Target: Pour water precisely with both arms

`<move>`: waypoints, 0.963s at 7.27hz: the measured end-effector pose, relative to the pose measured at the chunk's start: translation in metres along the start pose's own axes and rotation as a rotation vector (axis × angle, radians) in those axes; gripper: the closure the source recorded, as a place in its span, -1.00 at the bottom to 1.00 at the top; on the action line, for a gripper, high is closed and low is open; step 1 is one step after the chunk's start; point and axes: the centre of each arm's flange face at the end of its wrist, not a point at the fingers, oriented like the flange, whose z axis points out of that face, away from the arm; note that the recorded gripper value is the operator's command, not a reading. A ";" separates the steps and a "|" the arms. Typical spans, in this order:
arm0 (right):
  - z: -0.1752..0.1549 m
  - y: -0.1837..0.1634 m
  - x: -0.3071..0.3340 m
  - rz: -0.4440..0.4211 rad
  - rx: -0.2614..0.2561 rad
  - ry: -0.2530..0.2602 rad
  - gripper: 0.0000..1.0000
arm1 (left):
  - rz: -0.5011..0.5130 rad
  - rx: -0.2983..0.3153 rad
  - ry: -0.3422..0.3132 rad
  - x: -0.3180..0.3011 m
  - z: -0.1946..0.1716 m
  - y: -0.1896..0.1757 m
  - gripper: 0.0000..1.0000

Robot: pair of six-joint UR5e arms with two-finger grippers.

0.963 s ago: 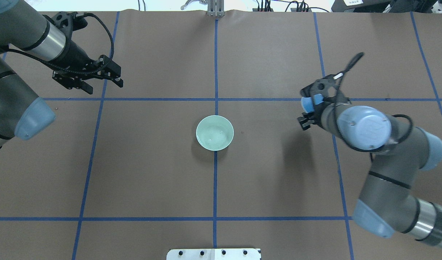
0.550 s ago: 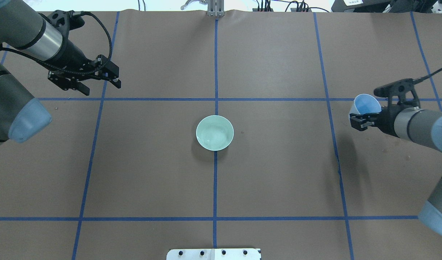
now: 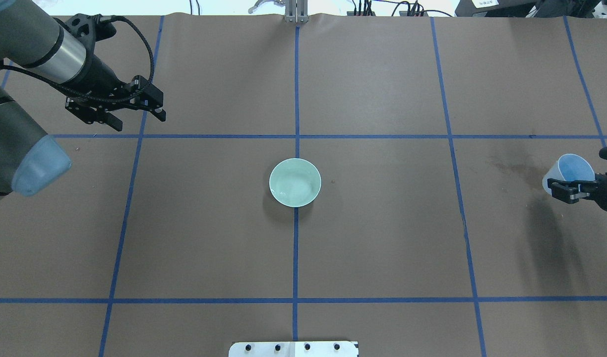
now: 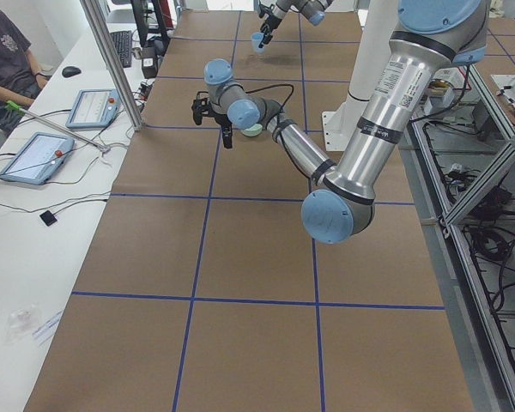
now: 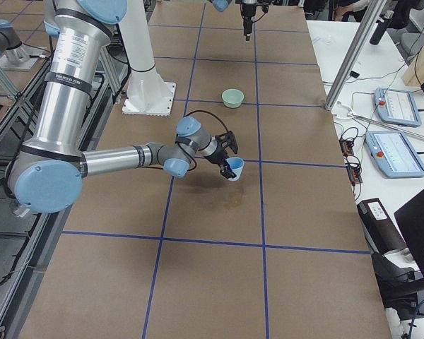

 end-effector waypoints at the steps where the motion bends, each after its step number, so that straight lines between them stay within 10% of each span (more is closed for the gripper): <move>1: 0.007 0.008 0.010 0.066 -0.009 0.001 0.89 | 0.001 -0.001 0.000 0.000 0.000 0.000 -1.00; 7: 0.032 0.009 0.008 0.211 -0.007 -0.035 0.62 | 0.002 0.001 0.001 0.001 -0.001 0.000 -1.00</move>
